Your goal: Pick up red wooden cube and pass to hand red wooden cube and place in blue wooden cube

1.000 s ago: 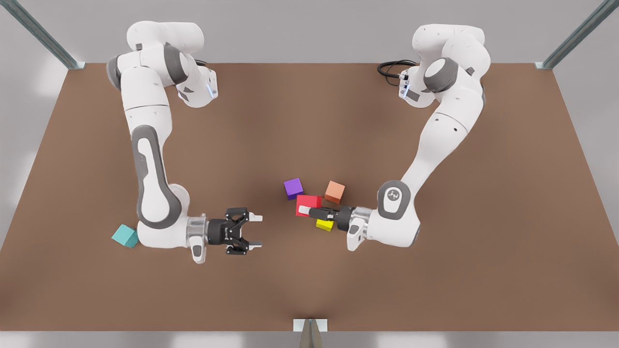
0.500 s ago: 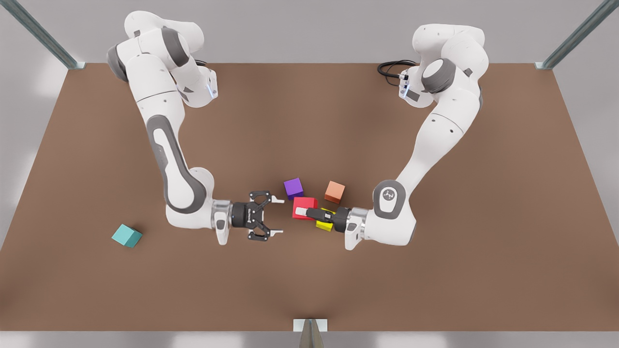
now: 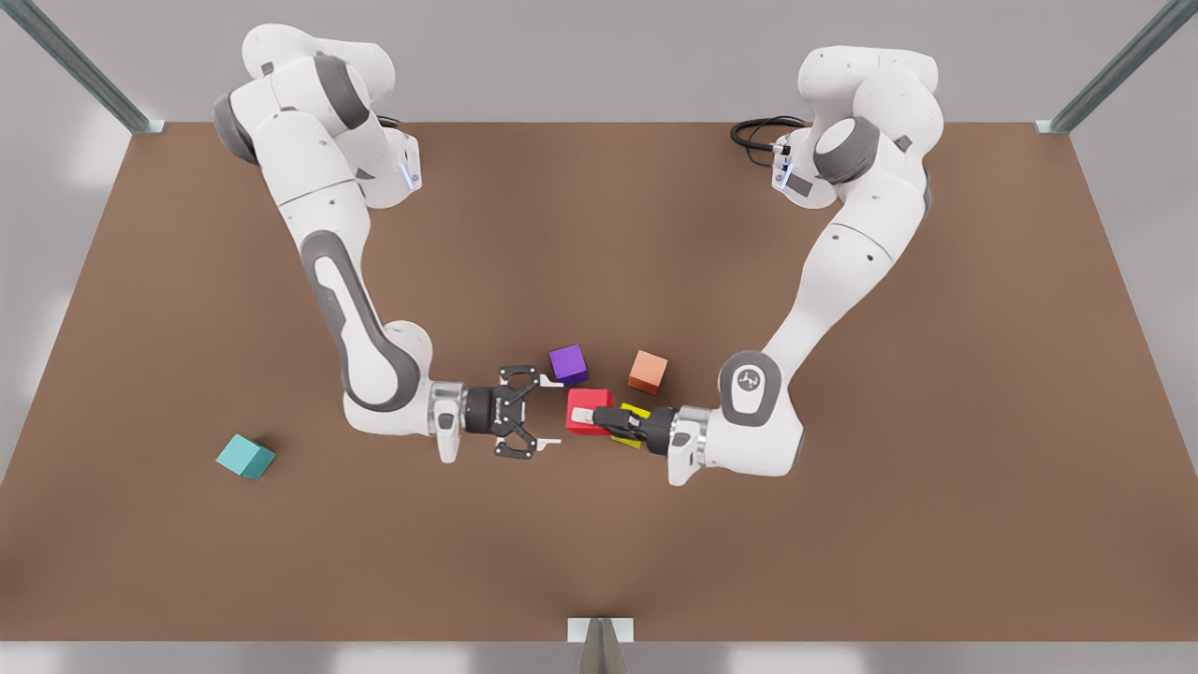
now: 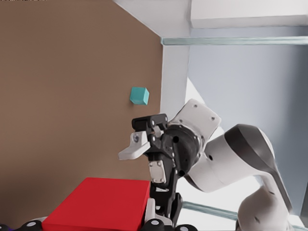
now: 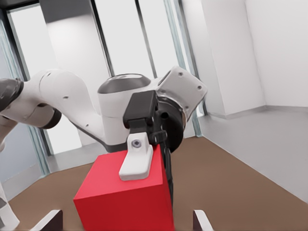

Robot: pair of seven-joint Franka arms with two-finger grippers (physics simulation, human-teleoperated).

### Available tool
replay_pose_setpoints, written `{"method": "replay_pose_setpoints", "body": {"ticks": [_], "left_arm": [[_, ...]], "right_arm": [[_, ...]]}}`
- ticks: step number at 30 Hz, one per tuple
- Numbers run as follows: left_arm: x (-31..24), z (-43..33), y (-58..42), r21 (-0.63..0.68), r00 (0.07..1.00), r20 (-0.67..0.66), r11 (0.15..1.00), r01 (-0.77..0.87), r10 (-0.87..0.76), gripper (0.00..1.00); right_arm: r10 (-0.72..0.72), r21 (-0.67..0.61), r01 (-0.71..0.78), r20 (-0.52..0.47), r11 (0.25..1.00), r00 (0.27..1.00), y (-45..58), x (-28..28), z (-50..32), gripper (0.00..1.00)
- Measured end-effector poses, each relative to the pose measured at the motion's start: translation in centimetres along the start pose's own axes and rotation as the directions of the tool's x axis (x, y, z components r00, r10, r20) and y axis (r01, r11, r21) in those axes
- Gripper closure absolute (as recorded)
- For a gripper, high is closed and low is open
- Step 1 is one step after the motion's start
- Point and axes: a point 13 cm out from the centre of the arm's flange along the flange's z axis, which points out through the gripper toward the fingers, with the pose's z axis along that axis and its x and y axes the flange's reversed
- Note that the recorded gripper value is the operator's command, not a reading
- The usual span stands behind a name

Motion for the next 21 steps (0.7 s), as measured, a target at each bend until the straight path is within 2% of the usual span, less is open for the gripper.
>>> {"method": "replay_pose_setpoints", "body": {"ticks": [18,20,21], "left_arm": [[0.0,2.5,-0.4,-0.011,0.998,0.025,0.998,-0.056,0.056,0.46],[0.1,2.9,-0.4,-0.013,0.998,0.026,0.998,-0.06,0.06,0.46],[0.1,3.0,-0.5,-0.013,0.998,0.029,0.998,-0.062,0.062,0.46]], "right_arm": [[-0.085,0.008,0.085,0.008,0.996,0.996,0.7,0.8,3.1,0.0],[-0.09,0.01,0.089,0.01,0.996,0.996,0.8,0.7,3.4,0.05],[-0.092,0.011,0.092,0.011,0.996,0.996,0.8,0.7,3.5,0.16]]}}
